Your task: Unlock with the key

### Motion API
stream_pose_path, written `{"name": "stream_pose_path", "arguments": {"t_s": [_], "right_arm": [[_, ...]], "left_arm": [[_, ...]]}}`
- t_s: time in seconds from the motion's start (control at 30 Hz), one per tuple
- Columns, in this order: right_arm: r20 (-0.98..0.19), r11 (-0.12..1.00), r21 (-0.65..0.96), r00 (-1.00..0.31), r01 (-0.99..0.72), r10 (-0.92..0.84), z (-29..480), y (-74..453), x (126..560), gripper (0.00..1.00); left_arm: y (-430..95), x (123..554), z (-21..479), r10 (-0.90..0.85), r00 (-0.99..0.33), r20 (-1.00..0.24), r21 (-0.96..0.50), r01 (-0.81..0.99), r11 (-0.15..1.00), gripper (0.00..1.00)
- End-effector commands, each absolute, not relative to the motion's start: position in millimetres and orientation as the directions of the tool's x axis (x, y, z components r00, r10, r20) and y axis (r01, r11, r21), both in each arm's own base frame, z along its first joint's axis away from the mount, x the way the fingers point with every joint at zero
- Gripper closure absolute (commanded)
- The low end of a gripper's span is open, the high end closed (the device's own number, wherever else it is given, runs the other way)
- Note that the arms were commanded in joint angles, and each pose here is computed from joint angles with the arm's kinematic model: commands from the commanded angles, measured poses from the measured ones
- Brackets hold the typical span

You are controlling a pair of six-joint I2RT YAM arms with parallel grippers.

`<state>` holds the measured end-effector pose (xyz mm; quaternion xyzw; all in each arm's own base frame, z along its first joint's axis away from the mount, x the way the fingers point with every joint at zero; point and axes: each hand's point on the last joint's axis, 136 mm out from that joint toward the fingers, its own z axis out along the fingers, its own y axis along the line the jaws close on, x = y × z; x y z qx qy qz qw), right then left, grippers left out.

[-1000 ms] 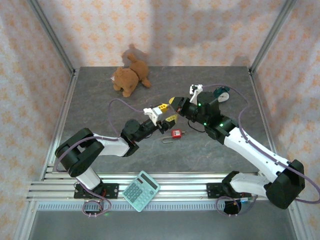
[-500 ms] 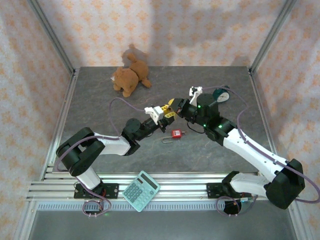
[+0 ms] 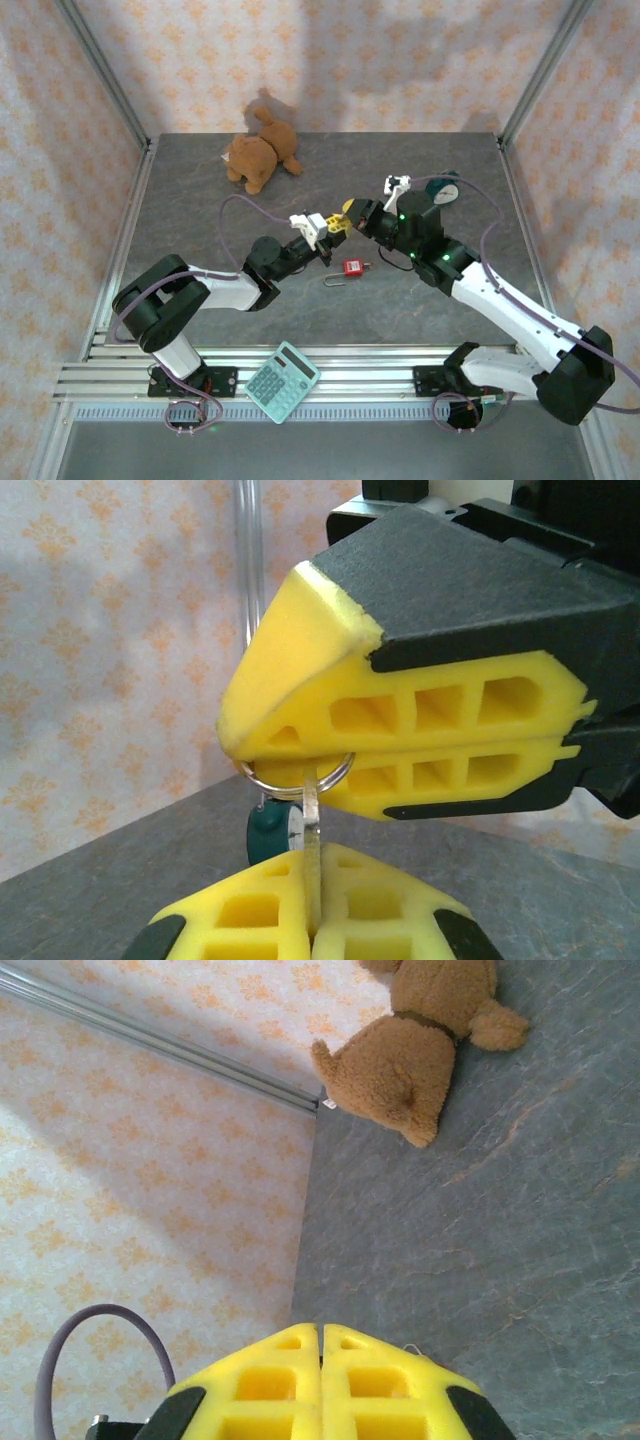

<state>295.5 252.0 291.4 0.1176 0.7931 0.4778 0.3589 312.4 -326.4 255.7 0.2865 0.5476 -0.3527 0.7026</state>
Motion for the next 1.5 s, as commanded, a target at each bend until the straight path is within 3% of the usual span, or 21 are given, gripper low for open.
{"name": "stream_pose_path", "arguments": {"t_s": [0.0, 0.6, 1.3, 1.47], "right_arm": [[-0.518, 0.601, 0.790, -0.652, -0.118, 0.553, 282, 229, 302, 1.00], [-0.547, 0.670, 0.740, -0.635, -0.062, 0.546, 260, 214, 303, 1.00], [-0.541, 0.676, 0.734, -0.655, -0.062, 0.528, 240, 217, 302, 1.00], [-0.647, 0.752, 0.618, -0.692, -0.229, 0.321, 258, 230, 299, 0.79]], "left_arm": [[-322, 310, 269, -0.216, 0.188, -0.958, 0.031, 0.818, 0.574, 1.00], [-315, 308, 267, -0.217, 0.174, -0.960, 0.024, 0.829, 0.559, 1.00], [-309, 312, 264, -0.215, 0.165, -0.963, 0.017, 0.828, 0.560, 1.00], [-304, 314, 262, -0.238, 0.123, -0.963, -0.032, 0.829, 0.558, 1.00]]}}
